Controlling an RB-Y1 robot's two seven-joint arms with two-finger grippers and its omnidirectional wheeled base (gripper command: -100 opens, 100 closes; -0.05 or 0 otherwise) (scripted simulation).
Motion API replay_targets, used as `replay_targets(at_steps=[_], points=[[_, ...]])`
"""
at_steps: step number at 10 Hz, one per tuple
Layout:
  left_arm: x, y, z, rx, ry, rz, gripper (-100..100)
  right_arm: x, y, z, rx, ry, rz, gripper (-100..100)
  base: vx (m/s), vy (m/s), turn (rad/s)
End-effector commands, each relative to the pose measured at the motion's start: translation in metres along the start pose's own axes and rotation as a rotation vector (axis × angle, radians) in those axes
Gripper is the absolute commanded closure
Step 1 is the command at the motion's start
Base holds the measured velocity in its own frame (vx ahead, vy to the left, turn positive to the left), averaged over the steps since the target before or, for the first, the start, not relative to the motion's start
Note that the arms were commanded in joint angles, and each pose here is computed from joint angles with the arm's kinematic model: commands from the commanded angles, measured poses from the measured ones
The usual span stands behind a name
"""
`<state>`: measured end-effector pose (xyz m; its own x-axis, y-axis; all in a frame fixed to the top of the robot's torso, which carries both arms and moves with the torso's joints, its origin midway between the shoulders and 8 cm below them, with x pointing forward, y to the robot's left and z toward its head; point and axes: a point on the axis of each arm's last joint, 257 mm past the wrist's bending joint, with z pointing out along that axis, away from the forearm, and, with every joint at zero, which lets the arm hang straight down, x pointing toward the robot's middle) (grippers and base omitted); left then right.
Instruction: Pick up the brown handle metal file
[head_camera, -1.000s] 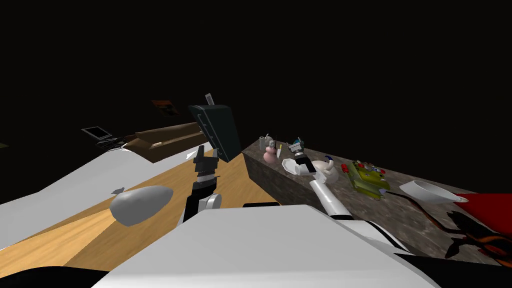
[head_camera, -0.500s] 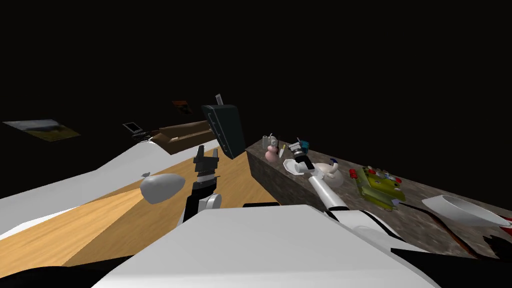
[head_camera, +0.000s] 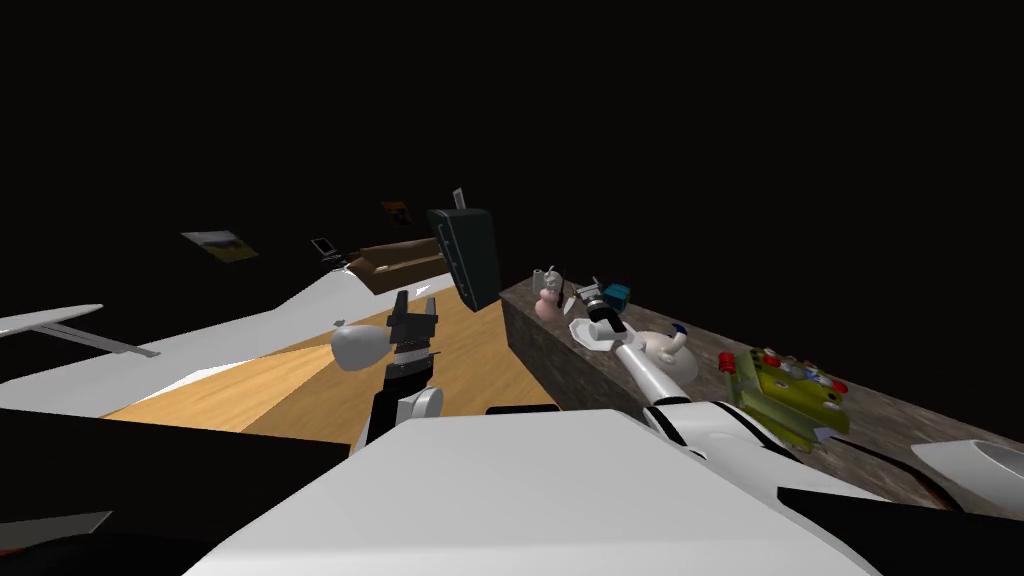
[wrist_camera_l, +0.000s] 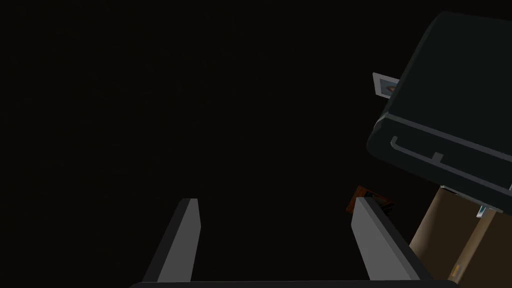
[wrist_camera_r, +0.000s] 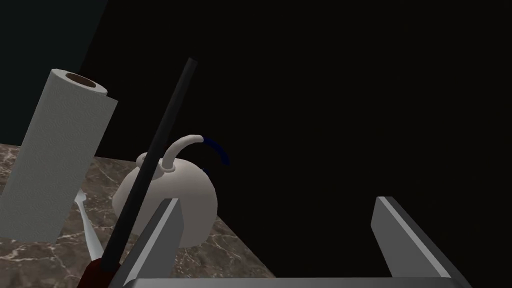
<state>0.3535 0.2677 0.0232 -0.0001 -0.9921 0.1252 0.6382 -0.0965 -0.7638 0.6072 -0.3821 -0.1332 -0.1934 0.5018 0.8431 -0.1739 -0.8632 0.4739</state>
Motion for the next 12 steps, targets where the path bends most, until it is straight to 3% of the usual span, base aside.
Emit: replay_targets(at_steps=[1, 3, 6, 12], points=[[0.000, 0.000, 0.000, 0.000, 0.000, 0.000, 0, -0.005, -0.002, 0.010, 0.011, -0.019, 0.054, -100, -0.089, -0.077, 0.334], [0.000, 0.000, 0.000, 0.000, 0.000, 0.000, 0, -0.014, -0.002, 0.008, 0.011, -0.037, 0.076, -100, -0.041, -0.054, 0.075], [0.000, 0.000, 0.000, 0.000, 0.000, 0.000, 0, -0.026, -0.006, 0.022, 0.025, -0.084, 0.170, -100, -0.060, -0.058, 0.266], [0.000, 0.000, 0.000, 0.000, 0.000, 0.000, 0, -0.058, -0.007, 0.032, 0.028, -0.186, 0.303, -100, -0.068, -0.084, 0.216]])
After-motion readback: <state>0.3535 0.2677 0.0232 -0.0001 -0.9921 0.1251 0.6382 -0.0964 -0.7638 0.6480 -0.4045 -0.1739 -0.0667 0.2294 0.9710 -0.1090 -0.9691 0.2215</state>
